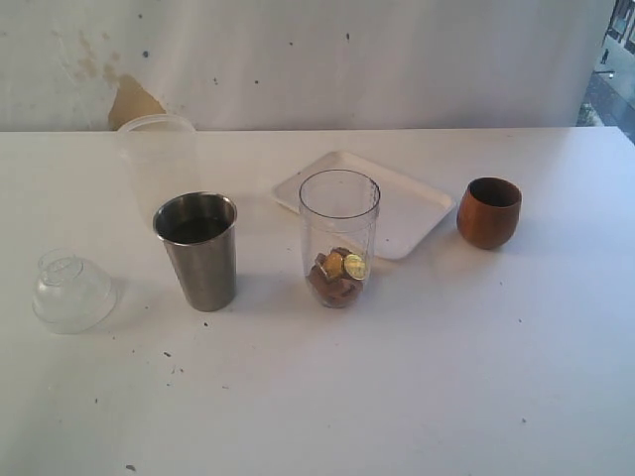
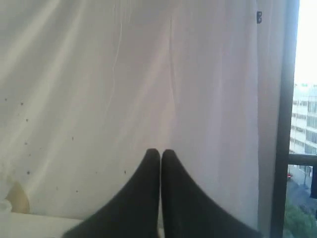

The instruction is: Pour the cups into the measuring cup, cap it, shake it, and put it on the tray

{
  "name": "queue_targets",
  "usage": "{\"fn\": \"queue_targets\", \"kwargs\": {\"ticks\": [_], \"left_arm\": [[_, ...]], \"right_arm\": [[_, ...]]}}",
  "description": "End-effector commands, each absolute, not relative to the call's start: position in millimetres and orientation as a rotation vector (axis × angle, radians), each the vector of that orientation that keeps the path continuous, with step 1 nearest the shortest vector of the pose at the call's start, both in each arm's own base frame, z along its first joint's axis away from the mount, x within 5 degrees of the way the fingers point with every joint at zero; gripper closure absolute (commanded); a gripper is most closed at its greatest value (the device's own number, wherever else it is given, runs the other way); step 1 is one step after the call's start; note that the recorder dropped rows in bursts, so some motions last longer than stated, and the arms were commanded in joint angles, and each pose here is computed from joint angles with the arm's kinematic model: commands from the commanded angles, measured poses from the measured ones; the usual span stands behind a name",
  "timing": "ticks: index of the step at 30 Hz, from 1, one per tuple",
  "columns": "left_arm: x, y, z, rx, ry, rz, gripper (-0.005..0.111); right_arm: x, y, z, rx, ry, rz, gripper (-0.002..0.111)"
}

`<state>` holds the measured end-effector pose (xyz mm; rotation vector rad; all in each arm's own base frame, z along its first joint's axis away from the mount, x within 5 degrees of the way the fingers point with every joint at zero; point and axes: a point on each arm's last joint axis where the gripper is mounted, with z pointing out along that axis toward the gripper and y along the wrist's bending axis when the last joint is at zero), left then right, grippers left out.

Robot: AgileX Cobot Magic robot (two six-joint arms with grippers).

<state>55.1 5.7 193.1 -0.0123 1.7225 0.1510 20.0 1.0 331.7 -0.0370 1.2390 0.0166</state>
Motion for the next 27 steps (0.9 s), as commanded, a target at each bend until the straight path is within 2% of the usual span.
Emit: {"fn": "queue_targets", "kwargs": {"ticks": [1,2,5,8,14,27], "left_arm": [[55.2,5.3,192.0,-0.018,1.719,0.138,0.106],[55.2,5.3,192.0,-0.018,1.719,0.138,0.106],[55.2,5.3,192.0,-0.018,1.719,0.138,0.106],[55.2,5.3,192.0,-0.018,1.719,0.138,0.106],[55.2,5.3,192.0,-0.018,1.719,0.138,0.106],[55.2,5.3,192.0,-0.018,1.719,0.138,0.106]], "right_arm": [[40.4,1.7,274.3,-0.058,1.347,-0.004,0.107],[48.7,2.1,246.5,-0.062,1.438,-0.004,0.107],[56.3,2.3,208.8,-0.066,1.536,-0.004,0.107],[56.1,2.5,197.8,-0.079,1.651,-0.007,0.107],[54.2,2.7,185.4,-0.129,1.786,-0.038,0.107],[54.1,2.8,184.9,-0.133,1.792,-0.038,0.107]]}}
